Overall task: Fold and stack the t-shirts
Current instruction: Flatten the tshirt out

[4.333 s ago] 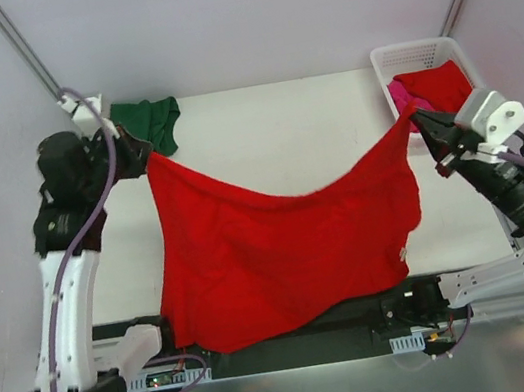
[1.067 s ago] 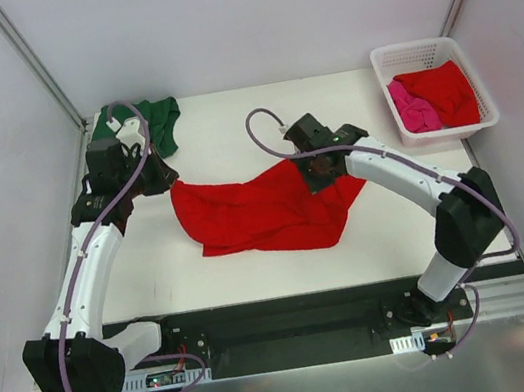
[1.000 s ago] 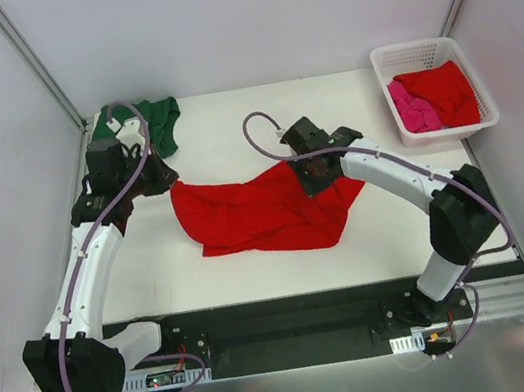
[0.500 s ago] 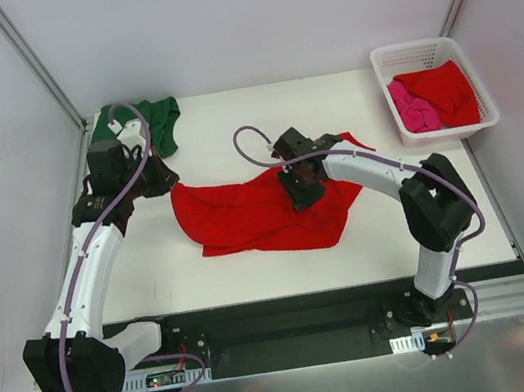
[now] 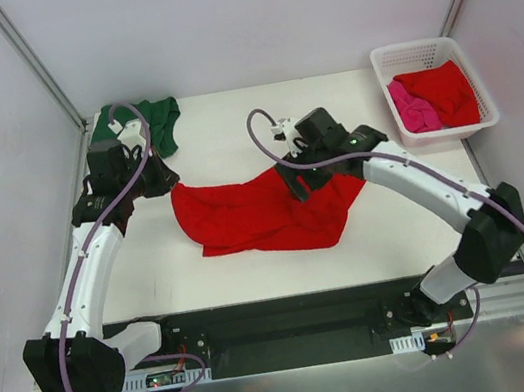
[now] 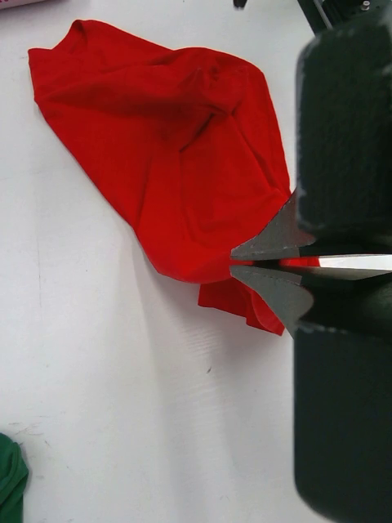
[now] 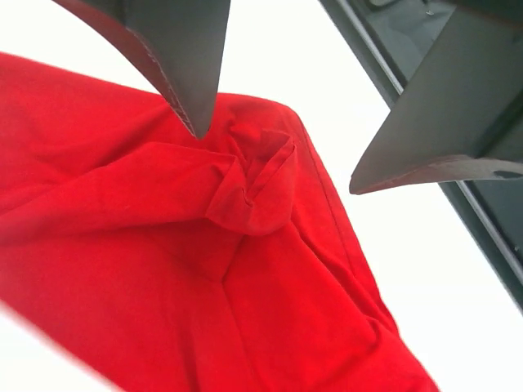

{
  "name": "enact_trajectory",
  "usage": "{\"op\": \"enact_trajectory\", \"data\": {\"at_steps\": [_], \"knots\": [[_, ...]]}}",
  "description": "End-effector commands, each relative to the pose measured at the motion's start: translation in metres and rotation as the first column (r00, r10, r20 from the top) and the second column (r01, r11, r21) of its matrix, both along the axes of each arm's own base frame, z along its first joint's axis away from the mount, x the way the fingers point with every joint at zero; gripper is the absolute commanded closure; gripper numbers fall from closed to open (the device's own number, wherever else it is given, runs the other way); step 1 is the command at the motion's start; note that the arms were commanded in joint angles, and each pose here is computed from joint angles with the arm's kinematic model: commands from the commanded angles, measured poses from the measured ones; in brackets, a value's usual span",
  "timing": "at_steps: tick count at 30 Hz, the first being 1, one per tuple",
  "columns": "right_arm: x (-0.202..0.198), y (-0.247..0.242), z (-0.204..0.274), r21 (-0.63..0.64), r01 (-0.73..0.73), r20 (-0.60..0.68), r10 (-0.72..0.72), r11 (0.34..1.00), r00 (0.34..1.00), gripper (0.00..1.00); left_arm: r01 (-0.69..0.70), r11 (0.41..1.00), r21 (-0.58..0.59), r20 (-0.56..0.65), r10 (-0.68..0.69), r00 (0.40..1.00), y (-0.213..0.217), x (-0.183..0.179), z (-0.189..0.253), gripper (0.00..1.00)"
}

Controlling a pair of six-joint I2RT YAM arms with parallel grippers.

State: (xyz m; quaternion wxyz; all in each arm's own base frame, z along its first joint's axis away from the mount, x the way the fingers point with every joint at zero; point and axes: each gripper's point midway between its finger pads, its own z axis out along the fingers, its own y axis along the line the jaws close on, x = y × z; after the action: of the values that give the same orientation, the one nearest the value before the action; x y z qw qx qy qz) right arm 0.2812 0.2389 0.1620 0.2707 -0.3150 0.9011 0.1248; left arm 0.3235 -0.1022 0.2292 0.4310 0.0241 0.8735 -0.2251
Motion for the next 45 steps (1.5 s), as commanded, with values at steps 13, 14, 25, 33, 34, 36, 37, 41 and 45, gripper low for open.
{"op": "enact_trajectory", "data": {"at_steps": [13,14,25,33,34,36,37,41,45], "knots": [[0.018,-0.001,0.011,0.504,-0.285,-0.169,0.417,0.815,0.893,0.3,0.037,0.999,-0.02,0.018,-0.037,0.999,-0.008,-0.001,0.006,1.0],[0.02,-0.001,0.009,0.503,-0.283,-0.172,0.415,0.817,0.893,0.3,0.037,0.999,-0.02,0.018,-0.037,0.999,-0.008,-0.001,0.006,1.0],[0.012,-0.003,-0.021,0.414,-0.264,-0.192,0.367,0.871,0.91,0.33,0.029,1.0,-0.009,0.012,-0.029,1.0,-0.006,0.001,0.003,1.0],[0.0,-0.003,-0.052,0.349,-0.231,-0.249,0.327,0.908,0.912,0.36,0.028,1.0,-0.001,0.024,-0.028,0.999,-0.004,-0.001,0.005,1.0],[0.002,-0.003,-0.052,0.349,-0.228,-0.245,0.323,0.909,0.914,0.36,0.028,1.0,-0.001,0.024,-0.028,0.999,-0.004,-0.001,0.005,1.0],[0.003,-0.004,-0.054,0.334,-0.223,-0.246,0.313,0.916,0.918,0.36,0.031,1.0,-0.003,0.024,-0.031,0.999,-0.005,-0.002,0.005,1.0],[0.007,-0.005,-0.053,0.328,-0.221,-0.236,0.306,0.918,0.922,0.36,0.031,1.0,-0.002,0.023,-0.031,0.999,-0.005,-0.002,0.004,1.0],[0.018,-0.008,-0.055,0.291,-0.215,-0.209,0.282,0.932,0.936,0.36,0.029,1.0,-0.002,0.023,-0.029,0.999,-0.005,-0.001,0.004,1.0],[0.029,-0.006,-0.054,0.282,-0.214,-0.193,0.274,0.935,0.942,0.37,0.028,1.0,0.002,0.023,-0.028,0.999,-0.004,0.0,0.003,1.0]]}}
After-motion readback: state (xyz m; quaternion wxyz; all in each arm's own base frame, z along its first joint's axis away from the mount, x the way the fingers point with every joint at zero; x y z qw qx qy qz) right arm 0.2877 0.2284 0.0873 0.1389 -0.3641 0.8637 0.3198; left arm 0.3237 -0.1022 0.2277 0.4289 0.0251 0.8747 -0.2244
